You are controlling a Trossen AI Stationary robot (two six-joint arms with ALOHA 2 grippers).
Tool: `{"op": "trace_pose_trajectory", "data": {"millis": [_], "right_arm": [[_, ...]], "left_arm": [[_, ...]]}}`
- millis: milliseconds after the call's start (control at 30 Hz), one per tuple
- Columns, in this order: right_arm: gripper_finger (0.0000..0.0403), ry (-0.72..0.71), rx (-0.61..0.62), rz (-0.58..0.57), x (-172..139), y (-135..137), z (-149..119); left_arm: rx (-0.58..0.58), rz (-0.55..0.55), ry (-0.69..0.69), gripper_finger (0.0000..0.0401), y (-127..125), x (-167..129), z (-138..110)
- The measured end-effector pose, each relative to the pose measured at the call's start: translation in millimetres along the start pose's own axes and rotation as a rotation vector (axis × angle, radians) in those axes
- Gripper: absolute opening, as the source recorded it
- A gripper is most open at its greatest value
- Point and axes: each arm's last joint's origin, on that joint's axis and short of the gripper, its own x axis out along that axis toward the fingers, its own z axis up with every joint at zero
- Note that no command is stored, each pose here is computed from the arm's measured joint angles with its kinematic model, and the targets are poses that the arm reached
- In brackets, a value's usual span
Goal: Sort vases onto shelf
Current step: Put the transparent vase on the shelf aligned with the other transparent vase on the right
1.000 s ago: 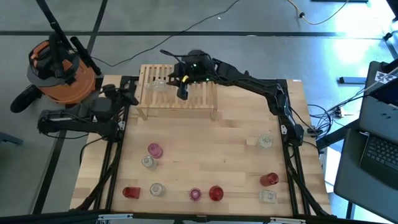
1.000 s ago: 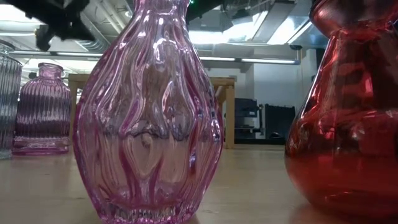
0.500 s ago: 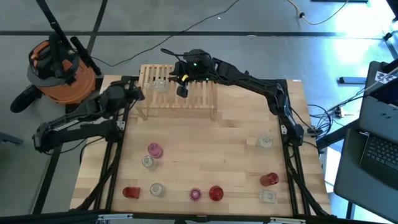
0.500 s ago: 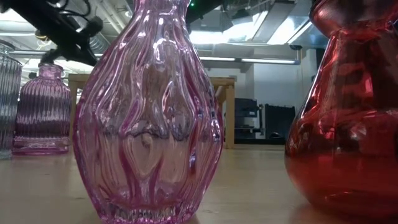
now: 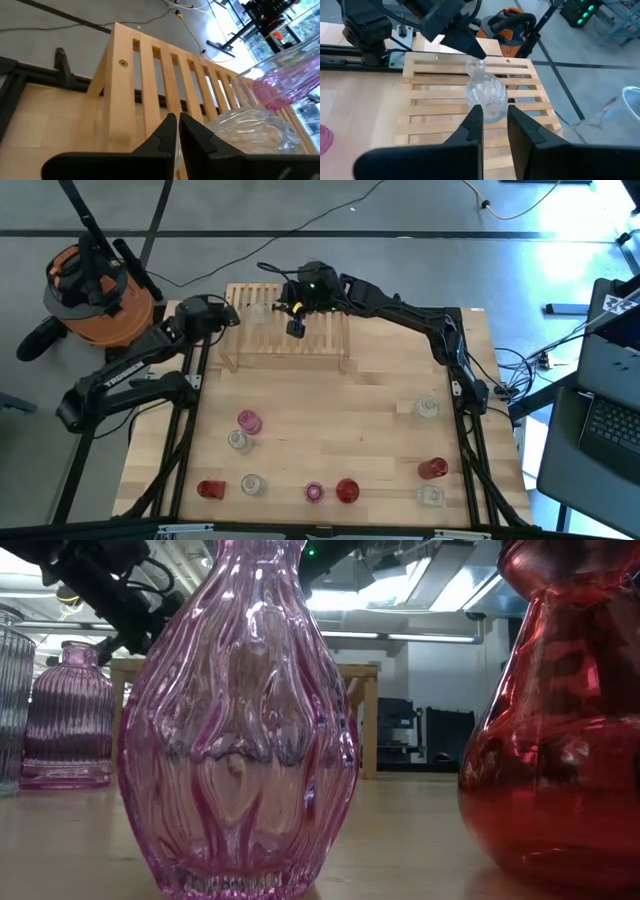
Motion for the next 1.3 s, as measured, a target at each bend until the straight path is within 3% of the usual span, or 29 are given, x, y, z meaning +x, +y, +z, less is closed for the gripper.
{"op": "trace_pose_trajectory", "data": {"millis": [200, 567, 1033, 1300], "right_arm": [[0.004, 0.022, 0.001, -0.003, 3.8, 1.0, -4.6], [0.004, 0.048, 0.002, -0.04, 3.9, 0.8, -6.2], [0.0039, 0.164, 0.009, 0.006, 43.8, 32.9, -30.2], [0.0039, 0.18, 0.004, -0.025, 45.0, 35.0, -31.1]], "left_arm": [[-0.034, -0.155, 0.089, 0.0015, -2.0, 3.1, 5.2], [-0.049, -0.199, 0.139, 0.0015, 0.3, 4.1, 6.8], [-0.056, -0.244, 0.229, 0.0015, 1.0, 0.8, 2.8], [-0.072, -0.304, 0.267, 0.0015, 0.5, -5.9, 1.9]]}}
